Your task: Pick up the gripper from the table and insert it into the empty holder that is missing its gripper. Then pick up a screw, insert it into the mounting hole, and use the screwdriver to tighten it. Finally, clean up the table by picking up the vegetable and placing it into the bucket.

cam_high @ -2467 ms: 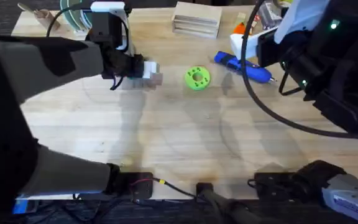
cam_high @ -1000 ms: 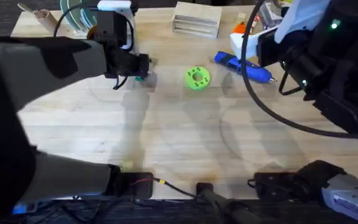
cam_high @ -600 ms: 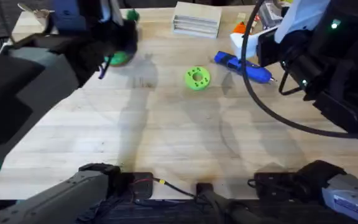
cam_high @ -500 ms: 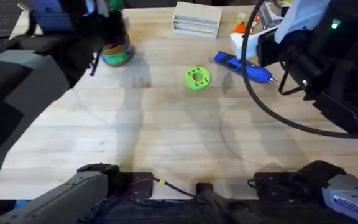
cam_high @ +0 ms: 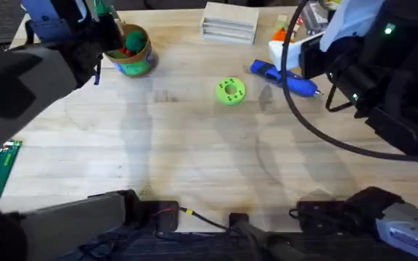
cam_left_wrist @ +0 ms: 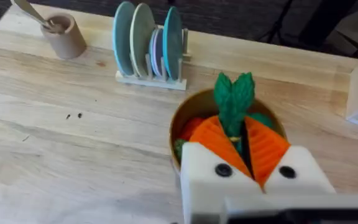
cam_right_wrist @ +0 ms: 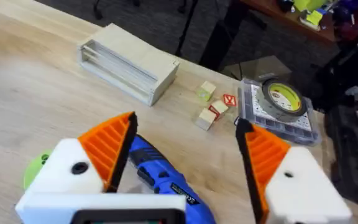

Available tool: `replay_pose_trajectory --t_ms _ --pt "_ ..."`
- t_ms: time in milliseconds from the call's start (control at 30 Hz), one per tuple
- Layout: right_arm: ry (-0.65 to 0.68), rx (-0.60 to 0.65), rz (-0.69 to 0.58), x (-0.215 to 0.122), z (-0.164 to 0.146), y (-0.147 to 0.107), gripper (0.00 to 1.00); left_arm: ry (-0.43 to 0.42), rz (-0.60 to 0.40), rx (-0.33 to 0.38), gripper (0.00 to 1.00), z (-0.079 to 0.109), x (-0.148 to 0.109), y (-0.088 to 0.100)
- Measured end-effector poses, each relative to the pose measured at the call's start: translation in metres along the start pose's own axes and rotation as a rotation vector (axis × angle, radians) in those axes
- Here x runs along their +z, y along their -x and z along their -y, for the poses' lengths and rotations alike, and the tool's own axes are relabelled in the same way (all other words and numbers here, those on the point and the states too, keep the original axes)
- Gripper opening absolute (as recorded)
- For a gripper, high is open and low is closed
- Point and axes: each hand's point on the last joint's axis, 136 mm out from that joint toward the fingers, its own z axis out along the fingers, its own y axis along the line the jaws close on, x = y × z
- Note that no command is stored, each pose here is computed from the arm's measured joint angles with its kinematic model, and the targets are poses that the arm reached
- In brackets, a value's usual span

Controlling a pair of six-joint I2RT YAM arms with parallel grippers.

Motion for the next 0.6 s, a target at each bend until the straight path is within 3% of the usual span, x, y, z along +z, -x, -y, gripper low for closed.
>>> replay_pose_trajectory --t_ms 167,200,267,400,467,600 --pt "0.001 -0.001 -0.004 0.0 0.0 -0.001 0.993 0.003 -0.035 -0.036 0.019 -0.001 0.015 -0.015" --pt "0.002 -0.003 -0.01 0.0 0.0 -0.002 0.993 0.004 -0.041 -0.038 0.07 -0.001 0.017 -0.017" --pt "0.005 -0.009 -0.026 0.0 -0.001 -0.006 0.993 0.003 -0.046 -0.049 0.314 -0.001 0.019 -0.019" --pt "0.01 -0.018 -0.055 0.0 -0.002 -0.014 0.993 0.002 -0.038 -0.058 0.912 0.0 0.019 -0.017" --pt "0.011 -0.02 -0.061 0.0 -0.003 -0.015 0.993 0.001 -0.038 -0.06 0.988 0.0 0.019 -0.017" --pt "0.011 -0.02 -0.06 0.0 -0.003 -0.015 0.993 0.0 -0.034 -0.059 0.994 0.0 0.018 -0.015"
